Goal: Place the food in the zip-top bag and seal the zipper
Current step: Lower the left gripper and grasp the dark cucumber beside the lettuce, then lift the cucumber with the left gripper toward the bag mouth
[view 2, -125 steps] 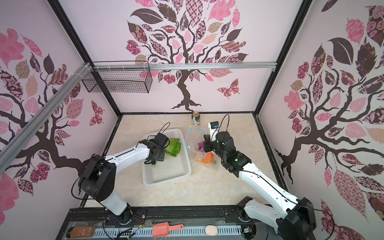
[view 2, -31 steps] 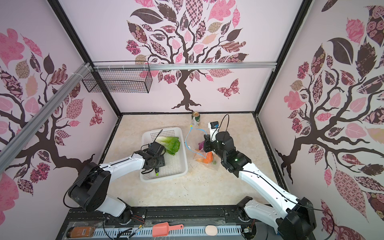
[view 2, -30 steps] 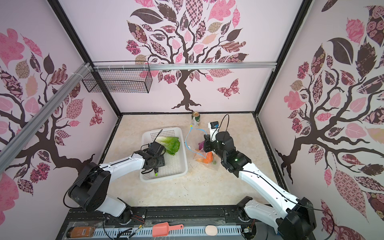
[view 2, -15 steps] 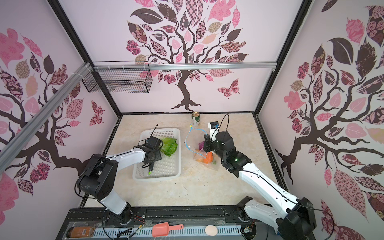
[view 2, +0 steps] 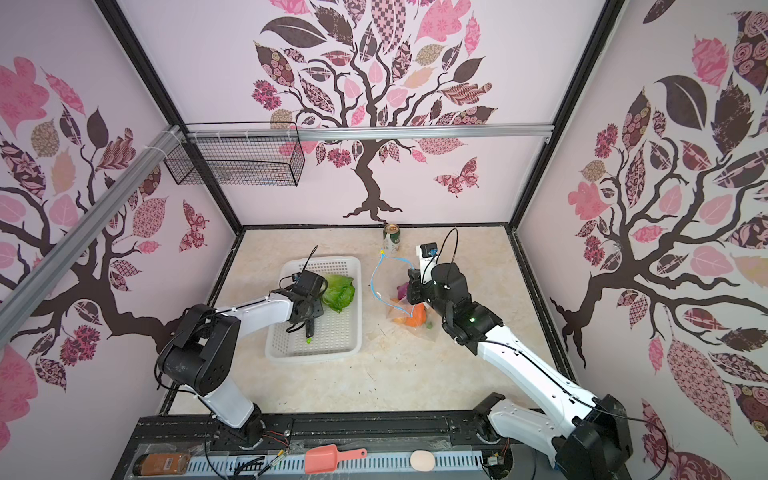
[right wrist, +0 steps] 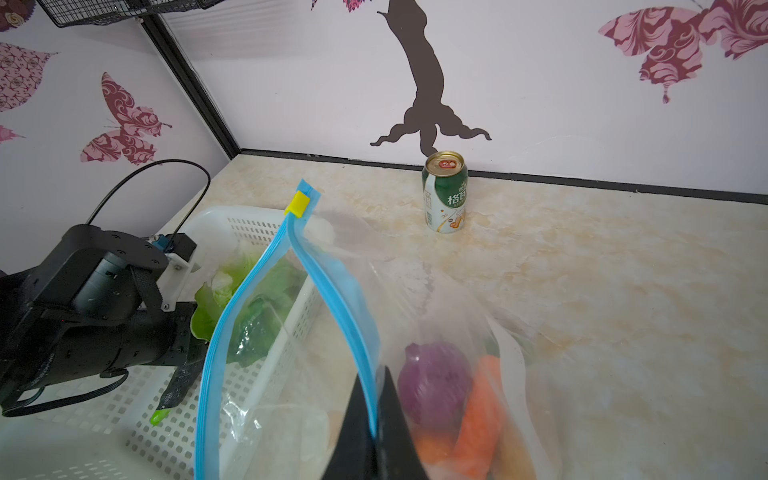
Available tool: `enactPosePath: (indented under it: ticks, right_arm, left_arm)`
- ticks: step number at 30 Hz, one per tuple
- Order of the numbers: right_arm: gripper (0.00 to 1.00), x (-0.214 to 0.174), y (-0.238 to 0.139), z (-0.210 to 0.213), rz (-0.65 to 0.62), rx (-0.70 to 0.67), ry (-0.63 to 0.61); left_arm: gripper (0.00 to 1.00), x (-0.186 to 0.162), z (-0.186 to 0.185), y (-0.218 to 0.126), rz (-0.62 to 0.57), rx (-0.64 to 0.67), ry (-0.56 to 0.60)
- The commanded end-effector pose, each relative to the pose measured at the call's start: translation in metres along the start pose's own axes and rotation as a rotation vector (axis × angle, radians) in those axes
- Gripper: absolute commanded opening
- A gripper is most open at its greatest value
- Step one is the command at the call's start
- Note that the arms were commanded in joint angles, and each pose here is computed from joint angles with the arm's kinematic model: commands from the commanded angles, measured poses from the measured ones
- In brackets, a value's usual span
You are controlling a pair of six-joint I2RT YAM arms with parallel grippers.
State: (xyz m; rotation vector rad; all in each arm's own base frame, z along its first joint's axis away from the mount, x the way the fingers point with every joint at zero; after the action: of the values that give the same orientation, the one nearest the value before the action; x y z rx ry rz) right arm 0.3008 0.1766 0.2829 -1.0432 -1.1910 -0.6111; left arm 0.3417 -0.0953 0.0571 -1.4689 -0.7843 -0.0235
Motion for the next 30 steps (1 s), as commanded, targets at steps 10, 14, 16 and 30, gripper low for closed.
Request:
enactPosePath:
  ticks: [10, 14, 16, 30]
  right_arm:
    - [0.00, 0.005, -0.002, 0.001, -0.009, 0.003, -0.002]
    - [0.00, 0.008, -0.003, 0.002, -0.020, 0.011, 0.005]
    - [0.00, 0.011, -0.003, 0.004, -0.024, 0.024, 0.012]
    - [0.00, 0.020, 0.013, 0.019, -0.005, 0.114, 0.106]
  left_arm:
    - [0.31, 0.012, 0.009, -0.069, -0.055, -0.150, -0.042]
    - [0.31, 0.022, 0.007, -0.098, -0.106, -0.235, -0.064]
    - [0.32, 0.030, 0.002, -0.113, -0.145, -0.297, -0.069]
    - [0.33, 0.075, -0.092, -0.244, -0.429, -0.869, -0.059]
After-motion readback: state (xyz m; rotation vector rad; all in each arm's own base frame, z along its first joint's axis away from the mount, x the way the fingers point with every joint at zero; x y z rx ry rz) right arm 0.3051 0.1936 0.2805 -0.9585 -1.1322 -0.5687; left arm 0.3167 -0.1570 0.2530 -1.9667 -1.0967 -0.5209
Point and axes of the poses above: each gripper's point midway between its finger pads, its own y axis out along the fingers, its own z axis along the line the jaws close on, x = y × z, the point moved 3 cm from there along -y, back along the fingers, and after that the axes turned 11 degrees about -y, right-handed, at the moved point
